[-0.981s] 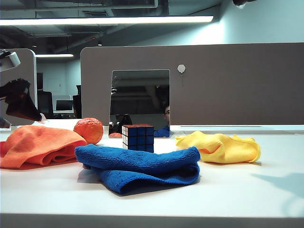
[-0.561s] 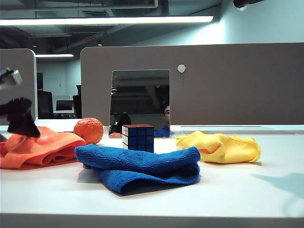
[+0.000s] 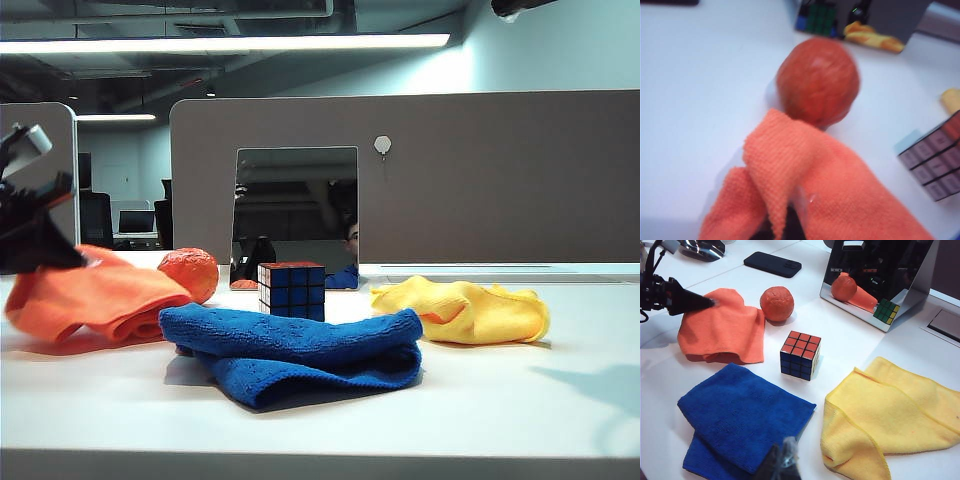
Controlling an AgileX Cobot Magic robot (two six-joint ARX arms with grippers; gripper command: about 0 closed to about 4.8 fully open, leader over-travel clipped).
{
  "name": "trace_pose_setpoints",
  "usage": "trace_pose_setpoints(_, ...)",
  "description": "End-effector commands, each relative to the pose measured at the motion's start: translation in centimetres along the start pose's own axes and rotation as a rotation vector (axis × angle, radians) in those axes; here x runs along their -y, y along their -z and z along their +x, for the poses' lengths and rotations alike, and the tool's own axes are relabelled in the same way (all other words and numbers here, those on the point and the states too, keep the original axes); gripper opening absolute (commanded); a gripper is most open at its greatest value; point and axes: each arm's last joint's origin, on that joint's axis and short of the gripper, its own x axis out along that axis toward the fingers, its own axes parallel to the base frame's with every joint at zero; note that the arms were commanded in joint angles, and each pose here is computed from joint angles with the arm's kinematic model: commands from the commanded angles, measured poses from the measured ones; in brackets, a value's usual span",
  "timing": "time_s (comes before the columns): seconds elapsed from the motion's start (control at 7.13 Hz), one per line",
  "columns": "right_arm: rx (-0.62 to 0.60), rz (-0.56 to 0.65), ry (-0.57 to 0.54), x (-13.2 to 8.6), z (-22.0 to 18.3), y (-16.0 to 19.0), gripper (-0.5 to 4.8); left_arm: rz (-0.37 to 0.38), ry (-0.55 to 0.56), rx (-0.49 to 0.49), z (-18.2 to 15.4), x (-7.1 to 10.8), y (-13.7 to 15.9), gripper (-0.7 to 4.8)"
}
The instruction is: Pick up a rag that is the same color as the top surface of the Rubik's Cube and cover the cube with it.
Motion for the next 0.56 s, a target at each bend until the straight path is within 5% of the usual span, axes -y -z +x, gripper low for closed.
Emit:
trace_pose_setpoints(0.14,0.014,0.002,0.003,0.0,0.0,-0.2,-0.05,0.066,0.197,0.163,0.4,2.8,-1.9,-0.06)
trace_pose_setpoints(0.56,0.014,0.002,0.003,0.0,0.0,-0.2,-0.05,0.236,0.435,0.433,0.2,8.7,-4.7,-0.06)
